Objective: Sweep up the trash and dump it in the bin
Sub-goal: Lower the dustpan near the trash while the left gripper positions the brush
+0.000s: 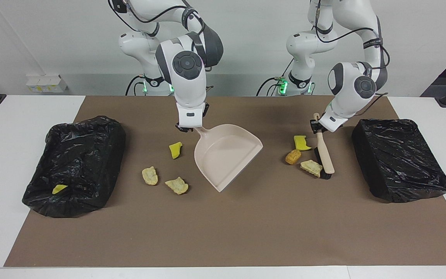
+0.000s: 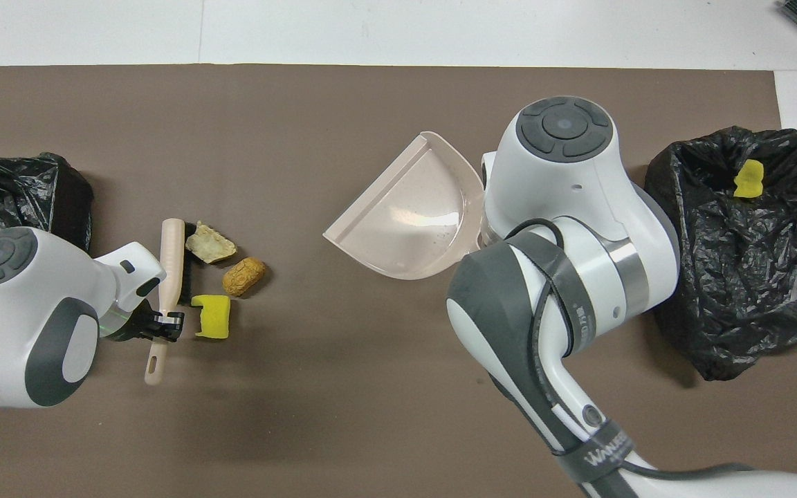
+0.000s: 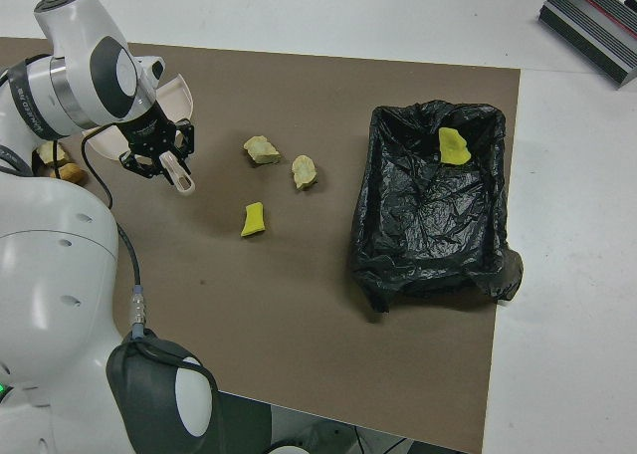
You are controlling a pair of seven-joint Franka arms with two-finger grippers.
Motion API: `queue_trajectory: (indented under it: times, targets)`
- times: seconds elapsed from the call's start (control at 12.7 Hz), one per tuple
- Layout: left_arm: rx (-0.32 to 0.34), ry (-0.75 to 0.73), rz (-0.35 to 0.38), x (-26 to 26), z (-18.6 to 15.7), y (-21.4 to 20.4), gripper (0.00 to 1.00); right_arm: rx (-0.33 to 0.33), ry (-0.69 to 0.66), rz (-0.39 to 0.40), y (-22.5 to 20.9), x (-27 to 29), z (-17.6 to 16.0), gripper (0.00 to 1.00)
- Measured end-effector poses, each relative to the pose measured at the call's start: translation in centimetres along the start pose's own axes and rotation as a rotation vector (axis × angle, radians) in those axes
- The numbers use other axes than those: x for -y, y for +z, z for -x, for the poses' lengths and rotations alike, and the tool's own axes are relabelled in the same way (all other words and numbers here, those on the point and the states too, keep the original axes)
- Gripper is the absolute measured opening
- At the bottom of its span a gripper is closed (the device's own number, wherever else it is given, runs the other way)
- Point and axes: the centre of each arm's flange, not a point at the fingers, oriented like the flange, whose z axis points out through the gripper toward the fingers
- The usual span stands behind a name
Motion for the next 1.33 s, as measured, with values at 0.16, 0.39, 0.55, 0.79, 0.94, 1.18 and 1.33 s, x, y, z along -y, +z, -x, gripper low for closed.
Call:
queue_trajectory:
  times: [0.16,0.39,0.55,0.79,0.94,1.18,1.33]
  targets:
    - [-0.005,0.014,-0.004,-0.8,0.0,-0.2,0.26,0.056,-0.081,0.030,1.4,0.9,1.0,0.32]
    - [-0.044,0.011,-0.001,-0.7,-0.6,-1.8,0.26,0.172,-0.196,0.070,5.3,3.4,0.8,0.32]
    - [-0.078,-0.008,0.004,0.2,-1.0,-2.2,0.26,0.238,-0.263,0.114,7.7,5.3,0.3,0.32]
    - [-0.099,-0.028,0.008,1.3,-1.1,-1.7,0.26,0.306,-0.341,0.172,10.9,7.6,-1.1,0.32]
    - [-0.082,-0.014,0.003,0.7,-0.6,0.0,0.26,0.348,-0.421,0.198,12.4,7.6,-1.9,0.32]
    - [-0.074,0.041,-0.009,-1.9,-0.1,0.9,0.26,0.359,-0.468,0.215,12.2,7.3,-1.9,0.32]
    - [-0.058,0.095,-0.022,-4.9,0.7,1.8,0.26,0.360,-0.485,0.221,12.4,7.8,-2.1,0.32]
